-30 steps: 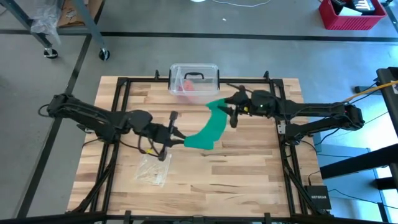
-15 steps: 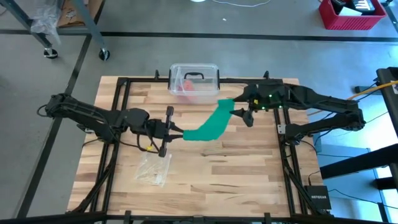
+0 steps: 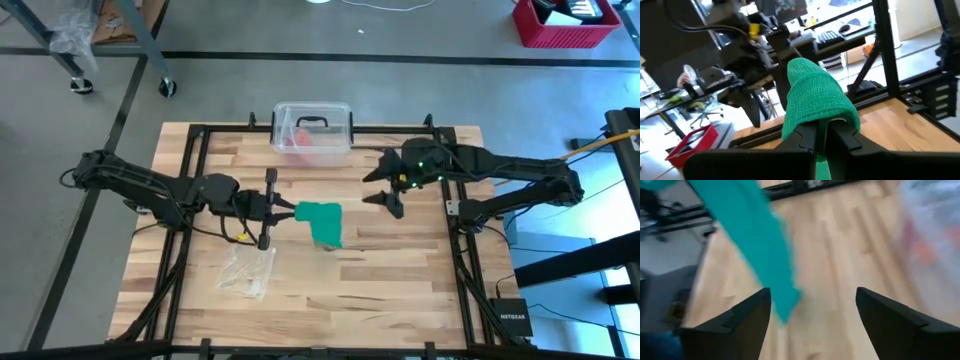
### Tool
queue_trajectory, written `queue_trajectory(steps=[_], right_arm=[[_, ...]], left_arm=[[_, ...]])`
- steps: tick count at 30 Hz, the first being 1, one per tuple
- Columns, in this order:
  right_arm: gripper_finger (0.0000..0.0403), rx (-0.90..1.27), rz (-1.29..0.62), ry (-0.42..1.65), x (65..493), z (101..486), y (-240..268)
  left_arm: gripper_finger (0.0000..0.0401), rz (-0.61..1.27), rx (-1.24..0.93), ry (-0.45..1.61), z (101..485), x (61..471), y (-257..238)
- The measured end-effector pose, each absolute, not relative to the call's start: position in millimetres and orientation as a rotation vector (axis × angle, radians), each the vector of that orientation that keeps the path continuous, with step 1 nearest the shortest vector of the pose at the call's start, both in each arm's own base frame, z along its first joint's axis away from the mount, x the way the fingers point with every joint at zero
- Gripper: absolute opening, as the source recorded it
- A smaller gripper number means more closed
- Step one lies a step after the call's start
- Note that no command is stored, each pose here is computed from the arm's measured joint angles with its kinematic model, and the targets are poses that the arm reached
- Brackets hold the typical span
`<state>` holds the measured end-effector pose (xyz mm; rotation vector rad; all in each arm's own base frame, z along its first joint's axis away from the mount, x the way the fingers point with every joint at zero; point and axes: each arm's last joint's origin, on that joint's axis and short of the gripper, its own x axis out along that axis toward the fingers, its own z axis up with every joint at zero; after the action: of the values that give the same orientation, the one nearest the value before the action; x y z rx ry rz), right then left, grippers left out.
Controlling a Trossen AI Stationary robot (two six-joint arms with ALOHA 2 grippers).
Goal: Roll bandage
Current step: Roll the green bandage
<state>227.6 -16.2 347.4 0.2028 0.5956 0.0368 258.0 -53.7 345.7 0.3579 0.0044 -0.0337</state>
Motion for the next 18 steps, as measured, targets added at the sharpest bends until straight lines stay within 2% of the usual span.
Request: queue_trajectory(steps=[3,6,9,13,18], right_arm=[[0.0294,0.090,0.041,0.542,235.7,329.3,-3.1],[0.0294,0.006,0.095,0.387,245.2,308.2,13.1],[0.0294,-0.029,0.050,0.256,251.9,285.8,22.7],[0.0294,-0.033,-0.031,0.199,257.8,262.5,23.5],[0.0294,0.015,-0.034,0.222,272.9,243.3,24.7]], left_arm=[[0.0011,0.001,0.321,-0.009,347.5,258.0,-52.8],[0.0011,0.116,0.252,-0.034,351.7,257.4,-49.8],[0.0011,0.149,0.252,-0.022,351.3,256.8,-48.6],[0.0011,0.147,0.275,-0.016,350.7,257.0,-48.8],[0.0011,0.149,0.292,-0.015,350.8,257.0,-48.6]])
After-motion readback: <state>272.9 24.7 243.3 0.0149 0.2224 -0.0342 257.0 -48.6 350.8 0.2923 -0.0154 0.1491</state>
